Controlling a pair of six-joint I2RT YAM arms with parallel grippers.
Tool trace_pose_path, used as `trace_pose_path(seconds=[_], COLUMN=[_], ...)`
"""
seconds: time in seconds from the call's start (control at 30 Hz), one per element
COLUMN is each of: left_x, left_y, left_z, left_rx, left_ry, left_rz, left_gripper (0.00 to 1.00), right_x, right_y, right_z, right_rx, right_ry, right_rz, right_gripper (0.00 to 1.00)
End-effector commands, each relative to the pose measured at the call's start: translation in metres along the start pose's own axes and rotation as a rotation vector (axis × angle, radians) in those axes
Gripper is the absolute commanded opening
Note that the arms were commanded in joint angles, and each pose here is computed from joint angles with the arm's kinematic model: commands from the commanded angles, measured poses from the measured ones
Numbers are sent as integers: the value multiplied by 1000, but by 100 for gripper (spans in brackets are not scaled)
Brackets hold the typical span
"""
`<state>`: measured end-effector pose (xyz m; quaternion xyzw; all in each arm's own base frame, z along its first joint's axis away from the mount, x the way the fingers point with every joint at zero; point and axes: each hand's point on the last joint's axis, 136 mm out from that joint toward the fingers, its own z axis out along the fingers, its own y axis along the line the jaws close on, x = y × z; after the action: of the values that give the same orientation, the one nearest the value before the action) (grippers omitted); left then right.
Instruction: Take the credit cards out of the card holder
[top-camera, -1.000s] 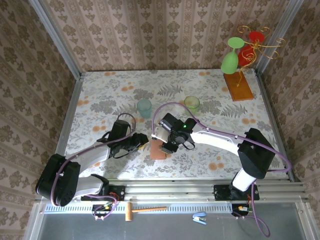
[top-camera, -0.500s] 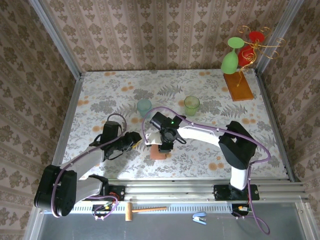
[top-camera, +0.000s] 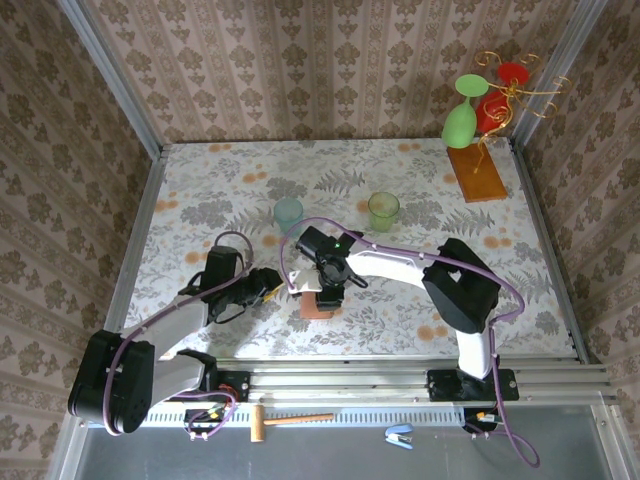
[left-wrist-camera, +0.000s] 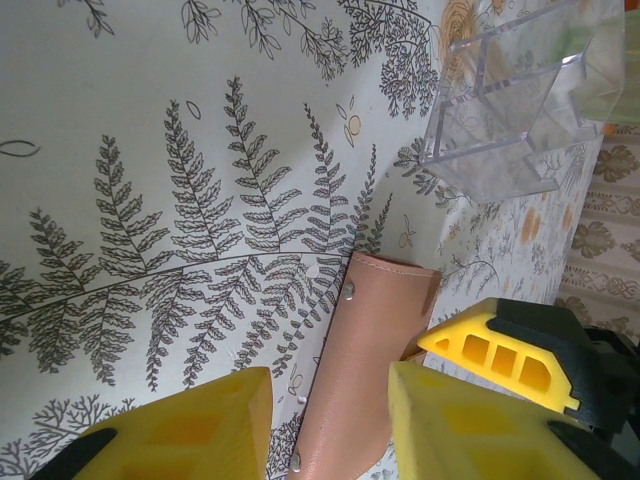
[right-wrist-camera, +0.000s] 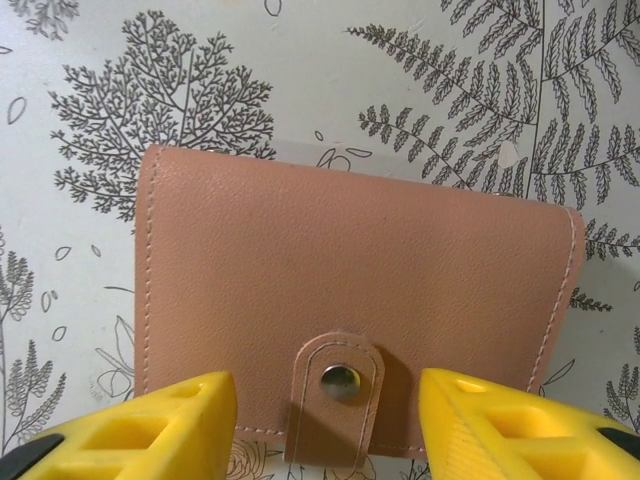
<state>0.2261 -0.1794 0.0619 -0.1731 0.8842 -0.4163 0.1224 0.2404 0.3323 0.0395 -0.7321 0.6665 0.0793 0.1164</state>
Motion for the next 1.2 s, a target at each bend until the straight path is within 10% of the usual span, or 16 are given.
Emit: trace_pose_path(seconds=[0.0, 1.17], left_x=[2, 34], left_y=[-1, -33], left_z=[0, 45], left_rx=[14, 58], left_ry=[14, 130], left_rz=[-6, 37], left_gripper=[36, 35], right_x=[1, -15], right_y=[-3, -9], right_z=[4, -10], right_rx=[-2, 163], right_ry=[23, -170], right_rz=[13, 84], right_gripper=[51, 8])
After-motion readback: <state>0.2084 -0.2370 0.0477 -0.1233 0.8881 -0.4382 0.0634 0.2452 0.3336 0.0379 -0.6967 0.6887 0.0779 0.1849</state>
